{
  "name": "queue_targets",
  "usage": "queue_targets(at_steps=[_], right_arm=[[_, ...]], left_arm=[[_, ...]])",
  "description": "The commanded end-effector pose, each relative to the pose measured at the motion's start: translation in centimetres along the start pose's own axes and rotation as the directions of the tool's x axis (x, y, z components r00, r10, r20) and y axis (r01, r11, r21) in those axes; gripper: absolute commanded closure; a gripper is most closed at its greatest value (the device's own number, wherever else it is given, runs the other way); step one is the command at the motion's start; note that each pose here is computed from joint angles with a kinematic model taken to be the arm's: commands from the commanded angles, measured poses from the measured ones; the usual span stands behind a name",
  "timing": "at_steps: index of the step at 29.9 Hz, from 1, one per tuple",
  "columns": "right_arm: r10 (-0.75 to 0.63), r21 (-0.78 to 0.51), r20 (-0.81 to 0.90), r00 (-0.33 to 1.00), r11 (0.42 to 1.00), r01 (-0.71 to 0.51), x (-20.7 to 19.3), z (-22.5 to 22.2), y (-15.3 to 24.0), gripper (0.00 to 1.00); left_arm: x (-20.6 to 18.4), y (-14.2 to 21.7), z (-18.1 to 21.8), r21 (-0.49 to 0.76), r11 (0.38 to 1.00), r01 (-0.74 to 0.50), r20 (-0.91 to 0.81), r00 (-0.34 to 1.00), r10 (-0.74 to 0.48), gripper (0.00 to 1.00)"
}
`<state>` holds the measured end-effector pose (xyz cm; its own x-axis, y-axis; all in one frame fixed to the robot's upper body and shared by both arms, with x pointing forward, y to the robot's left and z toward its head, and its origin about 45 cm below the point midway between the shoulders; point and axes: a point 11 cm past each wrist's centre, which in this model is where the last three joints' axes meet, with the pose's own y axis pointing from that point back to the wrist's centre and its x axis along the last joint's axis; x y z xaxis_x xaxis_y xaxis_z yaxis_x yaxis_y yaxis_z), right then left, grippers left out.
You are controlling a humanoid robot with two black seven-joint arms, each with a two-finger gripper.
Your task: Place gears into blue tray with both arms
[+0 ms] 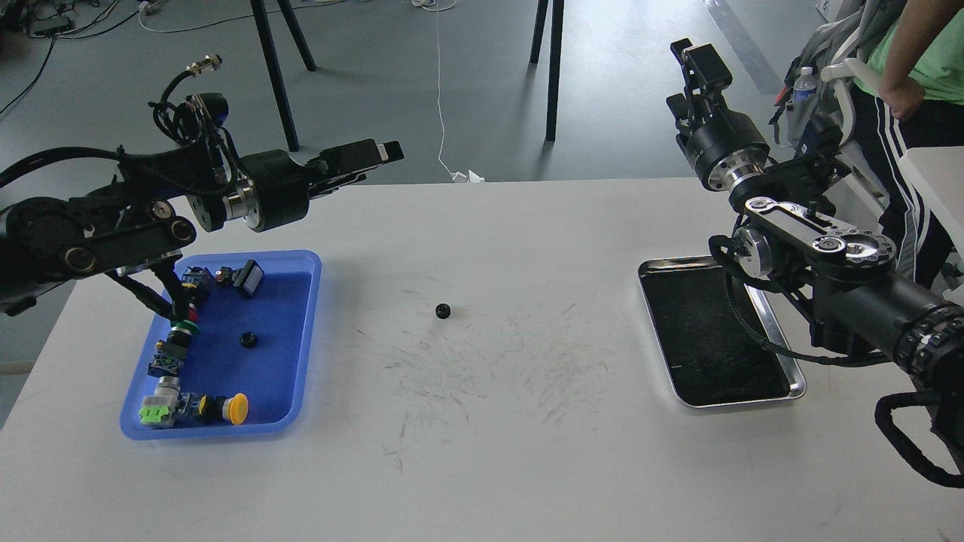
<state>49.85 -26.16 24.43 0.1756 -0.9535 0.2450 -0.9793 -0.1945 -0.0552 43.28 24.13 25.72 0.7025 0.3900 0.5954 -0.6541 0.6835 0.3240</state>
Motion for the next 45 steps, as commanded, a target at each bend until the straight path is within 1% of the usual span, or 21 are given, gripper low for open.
queue_targets(at_steps=[1, 3, 6, 9, 12, 16, 19, 21, 24, 26, 28, 30, 33, 35, 38, 42, 45], right_arm=[[0.015, -0.004, -0.009, 1.0, 1.0, -0.015, 1.2, 0.1, 0.3, 0.11], [0.014, -0.005, -0.01, 1.0, 1.0, -0.014, 1.2, 0.2, 0.3, 0.11], [0.021, -0.006, -0.013, 1.0, 1.0, -0.021, 1.6, 0.2, 0.4, 0.11], [0.025, -0.006, -0.016, 1.0, 1.0, -0.025, 1.8, 0.2, 0.4, 0.11], [0.028, -0.006, -0.019, 0.999, 1.0, -0.028, 2.1, 0.2, 0.5, 0.11], [0.049, -0.002, -0.009, 0.999, 0.999, -0.049, 3.0, 0.0, 0.6, 0.1], [0.068, -0.022, 0.013, 0.998, 0.997, -0.067, 3.2, 1.2, 1.2, 0.09], [0.081, -0.038, 0.027, 0.996, 0.996, -0.08, 3.4, 2.0, 1.8, 0.09], [0.109, -0.056, 0.054, 0.993, 0.993, -0.106, 4.0, 3.1, 2.5, 0.09], [0.151, -0.063, 0.087, 0.985, 0.987, -0.146, 5.3, 3.3, 3.1, 0.08], [0.174, -0.077, 0.106, 0.979, 0.983, -0.166, 5.9, 4.0, 3.6, 0.08], [0.18, -0.092, 0.109, 0.978, 0.981, -0.17, 5.9, 4.7, 4.1, 0.08], [0.185, -0.101, 0.112, 0.976, 0.979, -0.174, 5.9, 5.2, 4.5, 0.08], [0.187, -0.108, 0.115, 0.976, 0.979, -0.175, 5.9, 5.6, 4.7, 0.08], [0.185, -0.108, 0.117, 0.976, 0.979, -0.173, 5.8, 5.6, 4.7, 0.08], [0.181, -0.11, 0.12, 0.976, 0.98, -0.168, 5.5, 5.7, 4.7, 0.08], [0.18, -0.111, 0.119, 0.976, 0.98, -0.167, 5.5, 5.7, 4.7, 0.08]], left_arm=[[-0.7, 0.3, -0.5, 0.016, 1.0, 0.026, 0.014, 1.0, -0.026, 0.02], [-1.3, 0.4, -0.4, 0.016, 0.999, 0.046, 0.021, 0.999, -0.047, 0.02], [-1.5, -0.1, 0.9, -0.009, 0.998, 0.068, 0.038, 0.997, -0.067, 0.02], [-2.9, -0.1, 0.0, 0.031, 0.99, 0.136, 0.128, 0.982, -0.139, 0.02], [-3.4, -0.5, 0.5, 0.049, 0.981, 0.189, 0.254, 0.947, -0.195, 0.02], [-5.0, -1.0, -0.1, 0.1, 0.957, 0.273, 0.409, 0.866, -0.29, 0.02], [-5.6, -2.3, 1.8, 0.089, 0.943, 0.322, 0.488, 0.811, -0.323, 0.02], [-5.8, -2.4, 1.4, 0.12, 0.932, 0.342, 0.543, 0.763, -0.35, 0.02], [-7.6, -3.7, 2.1, 0.114, 0.912, 0.395, 0.612, 0.695, -0.378, 0.02], [-9.3, -5.0, 2.7, 0.108, 0.894, 0.434, 0.636, 0.661, -0.398, 0.02], [-9.8, -5.9, 2.7, 0.123, 0.888, 0.442, 0.667, 0.626, -0.404, 0.02], [-9.5, -6.6, 1.5, 0.167, 0.888, 0.428, 0.699, 0.584, -0.413, 0.04], [-10.5, -7.2, 0.2, 0.205, 0.877, 0.435, 0.737, 0.521, -0.431, 0.06], [-11.6, -7.3, -0.5, 0.208, 0.871, 0.445, 0.731, 0.521, -0.441, 0.09], [-12.0, -7.8, -0.8, 0.216, 0.869, 0.446, 0.743, 0.502, -0.442, 0.1], [-13.2, -7.9, -1.7, 0.208, 0.873, 0.441, 0.732, 0.522, -0.437, 0.12], [-12.7, -8.3, -1.9, 0.199, 0.889, 0.413, 0.742, 0.529, -0.412, 0.15]])
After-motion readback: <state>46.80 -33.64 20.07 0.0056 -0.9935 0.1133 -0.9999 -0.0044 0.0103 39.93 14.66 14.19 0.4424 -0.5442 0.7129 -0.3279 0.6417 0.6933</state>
